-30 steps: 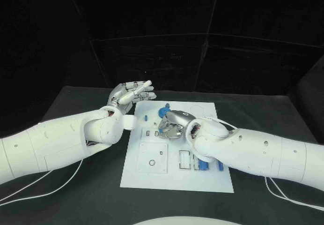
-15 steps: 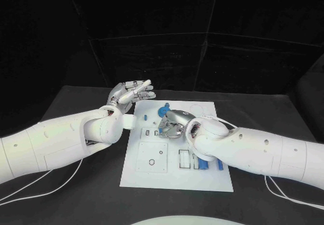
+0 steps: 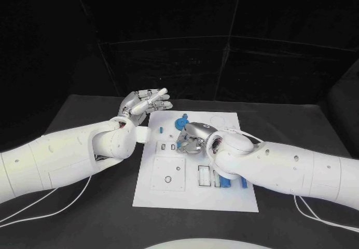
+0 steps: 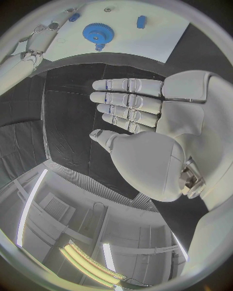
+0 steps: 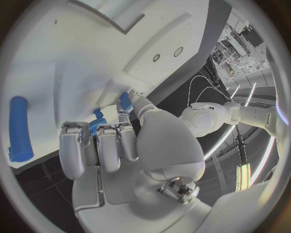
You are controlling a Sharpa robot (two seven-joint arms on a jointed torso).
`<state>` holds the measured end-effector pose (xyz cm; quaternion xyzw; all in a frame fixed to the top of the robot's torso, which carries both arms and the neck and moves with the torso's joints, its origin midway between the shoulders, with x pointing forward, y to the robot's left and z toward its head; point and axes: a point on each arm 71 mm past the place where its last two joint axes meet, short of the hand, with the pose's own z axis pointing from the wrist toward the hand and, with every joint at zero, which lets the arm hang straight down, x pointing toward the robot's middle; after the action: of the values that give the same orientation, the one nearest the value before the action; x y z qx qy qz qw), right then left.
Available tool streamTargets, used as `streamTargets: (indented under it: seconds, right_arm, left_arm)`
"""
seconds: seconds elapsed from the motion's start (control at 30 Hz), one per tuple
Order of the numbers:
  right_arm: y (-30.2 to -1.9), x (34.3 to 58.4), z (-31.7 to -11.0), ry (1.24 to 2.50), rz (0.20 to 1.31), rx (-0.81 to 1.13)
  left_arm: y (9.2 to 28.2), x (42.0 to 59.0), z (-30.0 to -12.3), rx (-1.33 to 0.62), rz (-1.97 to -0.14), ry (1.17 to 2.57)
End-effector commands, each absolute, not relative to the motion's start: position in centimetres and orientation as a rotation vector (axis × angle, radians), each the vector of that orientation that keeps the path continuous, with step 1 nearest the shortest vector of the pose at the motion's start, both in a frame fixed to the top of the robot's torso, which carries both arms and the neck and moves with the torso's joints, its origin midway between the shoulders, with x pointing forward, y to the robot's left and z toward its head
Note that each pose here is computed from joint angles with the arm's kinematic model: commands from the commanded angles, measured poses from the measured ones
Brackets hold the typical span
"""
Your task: Assemble the parts on the task board
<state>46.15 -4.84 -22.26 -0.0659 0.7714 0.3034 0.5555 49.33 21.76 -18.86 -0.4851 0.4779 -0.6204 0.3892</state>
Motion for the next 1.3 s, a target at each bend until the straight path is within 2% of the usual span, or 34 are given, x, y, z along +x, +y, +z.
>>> streamTargets:
  seconds: [0.03,0.77,1.1,1.3]
  right_arm:
    - [-5.1,46.1,-22.8,1.85,0.671,-0.15]
    - [-5.0,46.0,-22.5,1.804,0.689,-0.126]
    - [-5.3,45.5,-21.0,1.614,0.785,-0.157]
    - [-6.5,44.8,-20.4,1.563,0.846,-0.19]
  left_arm:
    - [21.6,49.3,-18.7,-1.223,-1.593,1.215]
    - [21.7,49.3,-18.7,-1.223,-1.592,1.215]
    - [21.8,49.4,-18.7,-1.214,-1.589,1.225]
    - [22.1,49.4,-18.8,-1.177,-1.568,1.255]
